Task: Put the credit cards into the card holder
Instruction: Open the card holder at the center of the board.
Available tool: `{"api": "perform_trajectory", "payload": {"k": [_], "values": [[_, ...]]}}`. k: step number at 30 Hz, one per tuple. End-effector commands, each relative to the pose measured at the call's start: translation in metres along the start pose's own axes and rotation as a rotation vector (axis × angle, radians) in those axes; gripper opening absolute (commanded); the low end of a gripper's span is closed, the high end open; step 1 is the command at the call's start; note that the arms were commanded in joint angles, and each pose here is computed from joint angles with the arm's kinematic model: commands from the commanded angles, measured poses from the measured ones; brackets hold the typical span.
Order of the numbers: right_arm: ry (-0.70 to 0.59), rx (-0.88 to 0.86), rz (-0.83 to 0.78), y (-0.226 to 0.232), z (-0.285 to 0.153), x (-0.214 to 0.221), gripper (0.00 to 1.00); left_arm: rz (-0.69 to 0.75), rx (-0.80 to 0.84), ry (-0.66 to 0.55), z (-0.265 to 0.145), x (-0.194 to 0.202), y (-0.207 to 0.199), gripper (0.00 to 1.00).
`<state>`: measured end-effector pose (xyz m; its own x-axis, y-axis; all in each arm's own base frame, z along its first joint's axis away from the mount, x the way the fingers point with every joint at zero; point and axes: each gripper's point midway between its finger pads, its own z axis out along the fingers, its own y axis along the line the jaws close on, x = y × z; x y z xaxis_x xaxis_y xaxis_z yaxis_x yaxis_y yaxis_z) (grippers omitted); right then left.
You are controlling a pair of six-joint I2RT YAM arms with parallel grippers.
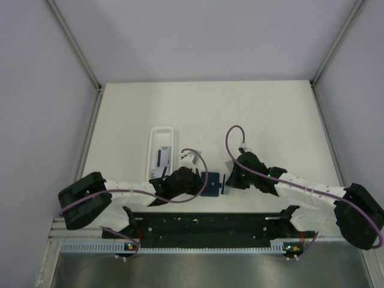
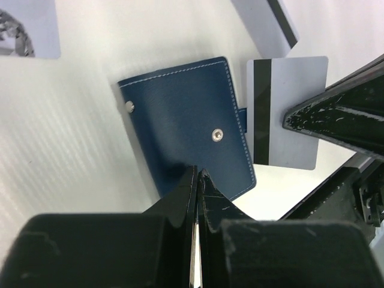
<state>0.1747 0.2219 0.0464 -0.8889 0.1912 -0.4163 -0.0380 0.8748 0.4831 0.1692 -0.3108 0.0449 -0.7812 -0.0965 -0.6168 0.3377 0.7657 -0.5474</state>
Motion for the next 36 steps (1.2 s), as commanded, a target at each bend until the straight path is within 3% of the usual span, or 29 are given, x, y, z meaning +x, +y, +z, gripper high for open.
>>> {"api": "perform_trajectory", "payload": {"k": [1, 8, 36], "values": [[-0.006, -0.088, 0.024, 0.009, -0.001, -0.004, 0.00, -0.002, -0.010, -0.043, -0.009, -0.006, 0.005, 0.00], [0.006, -0.123, 0.053, 0.008, 0.001, -0.003, 0.00, -0.002, -0.087, -0.099, -0.022, -0.013, 0.025, 0.00], [0.025, -0.386, 0.030, 0.061, -0.029, -0.010, 0.00, 0.009, -0.132, -0.012, -0.004, 0.009, 0.038, 0.00]]}}
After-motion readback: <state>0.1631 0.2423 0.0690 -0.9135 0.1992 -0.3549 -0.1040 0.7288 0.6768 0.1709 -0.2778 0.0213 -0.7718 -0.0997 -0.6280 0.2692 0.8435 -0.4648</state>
